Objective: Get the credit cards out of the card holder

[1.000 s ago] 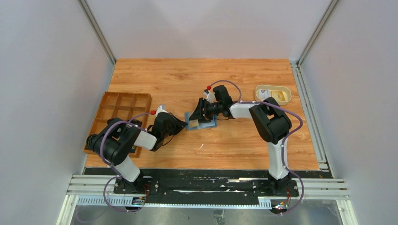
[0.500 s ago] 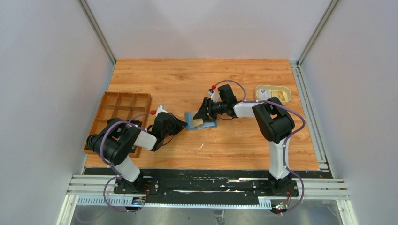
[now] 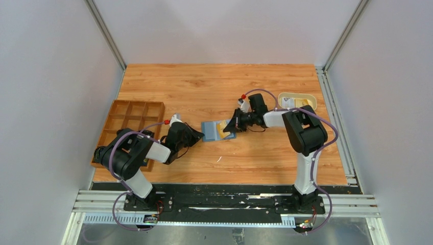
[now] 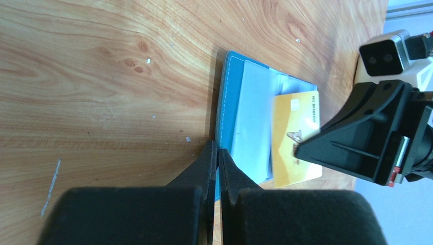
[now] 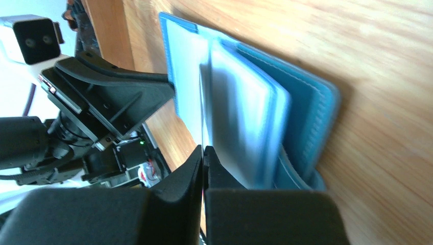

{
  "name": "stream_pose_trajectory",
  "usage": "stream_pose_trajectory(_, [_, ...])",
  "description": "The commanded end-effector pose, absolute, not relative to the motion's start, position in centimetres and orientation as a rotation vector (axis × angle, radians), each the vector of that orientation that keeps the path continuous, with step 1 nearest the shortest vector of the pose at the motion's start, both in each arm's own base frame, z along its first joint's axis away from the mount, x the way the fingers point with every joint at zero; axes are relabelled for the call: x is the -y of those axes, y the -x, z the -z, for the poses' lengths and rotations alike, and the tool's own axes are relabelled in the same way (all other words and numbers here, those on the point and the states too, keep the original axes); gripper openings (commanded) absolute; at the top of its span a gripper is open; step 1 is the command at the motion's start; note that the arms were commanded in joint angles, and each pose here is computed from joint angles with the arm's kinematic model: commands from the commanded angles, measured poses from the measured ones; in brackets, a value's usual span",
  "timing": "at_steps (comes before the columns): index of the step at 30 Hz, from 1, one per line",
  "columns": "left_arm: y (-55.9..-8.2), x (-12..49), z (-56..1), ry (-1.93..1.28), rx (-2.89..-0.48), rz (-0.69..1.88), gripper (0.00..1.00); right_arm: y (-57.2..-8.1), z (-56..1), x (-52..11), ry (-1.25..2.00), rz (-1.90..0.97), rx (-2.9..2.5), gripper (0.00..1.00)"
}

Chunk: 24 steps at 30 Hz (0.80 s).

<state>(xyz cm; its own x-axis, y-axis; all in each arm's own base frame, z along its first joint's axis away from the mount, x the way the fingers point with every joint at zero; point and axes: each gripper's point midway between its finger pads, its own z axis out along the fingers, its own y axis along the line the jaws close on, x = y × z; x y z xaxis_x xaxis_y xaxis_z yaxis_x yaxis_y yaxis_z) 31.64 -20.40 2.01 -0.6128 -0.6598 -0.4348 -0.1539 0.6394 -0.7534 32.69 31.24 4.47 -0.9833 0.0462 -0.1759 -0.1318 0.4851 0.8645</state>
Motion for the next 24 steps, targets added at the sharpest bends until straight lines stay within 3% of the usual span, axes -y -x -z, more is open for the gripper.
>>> stream_pose_trajectory(1, [-29.2, 18.7, 2.2, 0.629, -2.293, 0.728, 0.00, -33.2, -5.8, -26.5, 0.075, -1.383, -2.562, 0.00])
stream_pose_trajectory(14, [-29.3, 19.1, 1.0, 0.568, -2.313, 0.732, 0.00, -40.8, -14.0, -3.3, -0.227, -0.827, -2.514, 0.00])
stream_pose_trajectory(24, [-30.0, 20.4, -0.2, 0.508, -2.349, 0.756, 0.00, -43.0, -14.0, 2.2, -0.085, -0.686, -2.608, 0.00])
